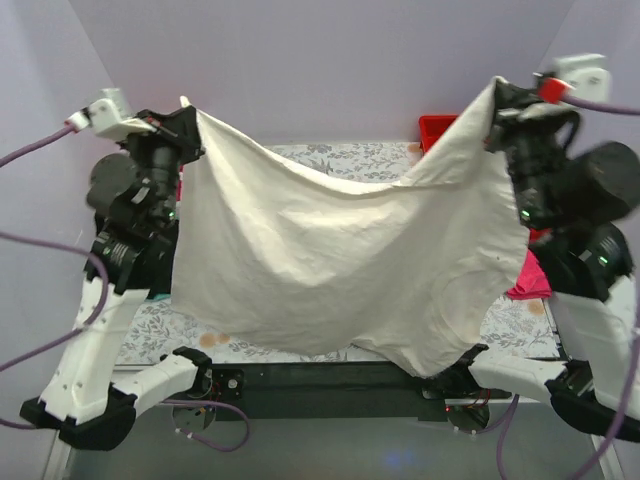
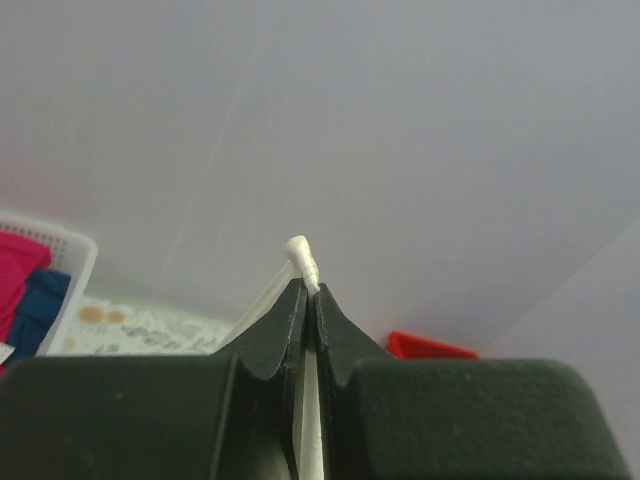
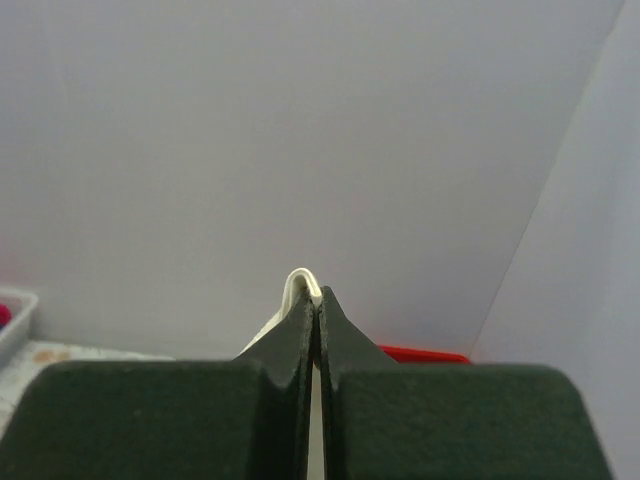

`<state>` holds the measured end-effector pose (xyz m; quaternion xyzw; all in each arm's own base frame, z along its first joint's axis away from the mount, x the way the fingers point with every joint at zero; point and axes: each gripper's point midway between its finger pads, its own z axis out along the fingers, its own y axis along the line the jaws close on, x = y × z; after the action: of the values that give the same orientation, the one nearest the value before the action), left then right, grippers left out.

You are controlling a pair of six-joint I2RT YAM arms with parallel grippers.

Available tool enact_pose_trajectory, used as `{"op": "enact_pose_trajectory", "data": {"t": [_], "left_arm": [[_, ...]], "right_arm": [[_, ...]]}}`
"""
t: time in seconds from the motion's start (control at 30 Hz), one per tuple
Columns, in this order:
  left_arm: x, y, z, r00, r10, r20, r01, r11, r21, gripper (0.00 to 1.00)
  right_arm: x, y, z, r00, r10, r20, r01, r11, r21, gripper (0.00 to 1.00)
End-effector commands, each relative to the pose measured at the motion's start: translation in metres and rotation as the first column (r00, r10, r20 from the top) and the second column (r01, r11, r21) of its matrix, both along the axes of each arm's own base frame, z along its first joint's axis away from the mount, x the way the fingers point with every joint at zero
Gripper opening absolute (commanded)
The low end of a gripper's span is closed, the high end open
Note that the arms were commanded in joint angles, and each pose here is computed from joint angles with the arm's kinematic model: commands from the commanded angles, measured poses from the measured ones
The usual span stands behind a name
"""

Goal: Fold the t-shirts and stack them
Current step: Flatten out the tshirt

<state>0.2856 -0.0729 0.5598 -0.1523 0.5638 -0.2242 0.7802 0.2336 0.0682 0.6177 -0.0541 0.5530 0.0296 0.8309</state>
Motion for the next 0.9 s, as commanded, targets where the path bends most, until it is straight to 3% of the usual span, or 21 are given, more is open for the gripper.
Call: {"op": "enact_pose_trajectory", "data": {"t": [0.0,0.17,0.4,0.6,0.87], "left_arm": [[0.047,-0.007,-0.038,0.993,0.073,-0.089,-0.071,0.997,0.026,0.0],[0.101,-0.023,-0.077,0.976,0.12,-0.179,-0.112,0.992,0.058,0.0],[0.14,-0.033,-0.062,0.974,0.158,-0.16,-0.149,0.986,0.07,0.0],[0.12,-0.022,-0.035,0.98,0.167,-0.108,-0.163,0.985,0.051,0.0],[0.034,0.014,-0.011,0.988,0.151,-0.022,-0.151,0.988,-0.019,0.0]], "right_arm": [[0.043,0.024,-0.003,0.998,-0.069,0.004,0.069,0.996,-0.064,0.01],[0.074,0.041,-0.004,0.993,-0.115,0.003,0.114,0.986,-0.121,0.01],[0.086,0.035,0.005,0.987,-0.158,0.027,0.161,0.977,-0.14,0.01],[0.048,0.006,0.027,0.982,-0.166,0.087,0.174,0.98,-0.097,0.01],[-0.03,-0.041,0.041,0.98,-0.109,0.167,0.116,0.993,-0.032,0.01]]}}
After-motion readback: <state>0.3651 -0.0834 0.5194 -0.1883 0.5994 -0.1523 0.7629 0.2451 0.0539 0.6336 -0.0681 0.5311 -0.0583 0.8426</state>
